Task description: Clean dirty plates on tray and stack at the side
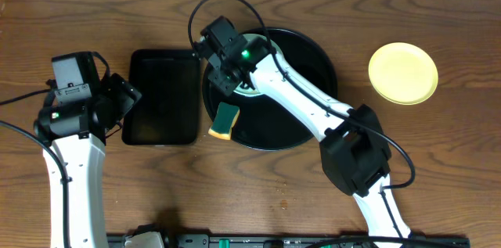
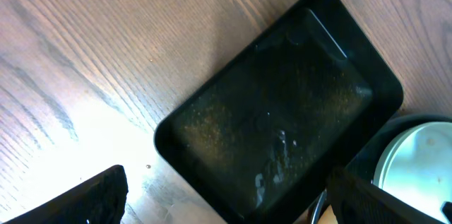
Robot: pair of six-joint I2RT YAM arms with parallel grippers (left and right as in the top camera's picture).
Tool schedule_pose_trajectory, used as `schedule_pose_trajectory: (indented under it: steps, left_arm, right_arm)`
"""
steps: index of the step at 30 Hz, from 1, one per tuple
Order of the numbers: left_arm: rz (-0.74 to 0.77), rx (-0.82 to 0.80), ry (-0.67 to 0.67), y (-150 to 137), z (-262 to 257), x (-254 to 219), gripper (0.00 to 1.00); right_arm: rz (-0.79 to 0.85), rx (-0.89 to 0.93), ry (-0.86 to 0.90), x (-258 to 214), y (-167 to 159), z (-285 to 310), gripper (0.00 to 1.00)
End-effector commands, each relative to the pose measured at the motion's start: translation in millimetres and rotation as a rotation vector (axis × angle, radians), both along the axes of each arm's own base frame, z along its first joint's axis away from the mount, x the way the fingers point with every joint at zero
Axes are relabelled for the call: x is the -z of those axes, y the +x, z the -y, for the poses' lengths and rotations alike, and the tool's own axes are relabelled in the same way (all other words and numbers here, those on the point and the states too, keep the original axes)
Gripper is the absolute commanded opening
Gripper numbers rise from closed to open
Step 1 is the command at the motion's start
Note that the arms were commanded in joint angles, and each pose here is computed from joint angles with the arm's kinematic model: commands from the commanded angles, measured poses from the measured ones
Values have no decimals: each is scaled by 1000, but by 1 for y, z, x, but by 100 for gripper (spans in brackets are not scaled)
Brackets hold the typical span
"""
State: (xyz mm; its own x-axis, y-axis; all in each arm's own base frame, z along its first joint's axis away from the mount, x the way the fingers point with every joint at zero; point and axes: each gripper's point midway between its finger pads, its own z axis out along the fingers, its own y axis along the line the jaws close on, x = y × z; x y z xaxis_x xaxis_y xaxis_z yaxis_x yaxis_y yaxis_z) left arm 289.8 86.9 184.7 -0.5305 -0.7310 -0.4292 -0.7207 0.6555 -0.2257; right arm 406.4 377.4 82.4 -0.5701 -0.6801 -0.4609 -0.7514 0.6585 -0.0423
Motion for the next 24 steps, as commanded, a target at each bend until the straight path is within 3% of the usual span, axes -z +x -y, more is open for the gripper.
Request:
schedule_pose_trajectory:
  steps: [1, 4, 24]
  left_arm:
    - [4, -25, 15, 0, -6, -4, 90]
    - [3, -25, 15, 0, -6, -4, 90]
    - [3, -25, 15, 0, -6, -4, 90]
  right_arm:
    - [5, 58, -30, 21, 3, 8, 41]
    - [22, 71, -3, 30, 7, 5, 37]
    - [50, 121, 72, 56, 16, -6, 31]
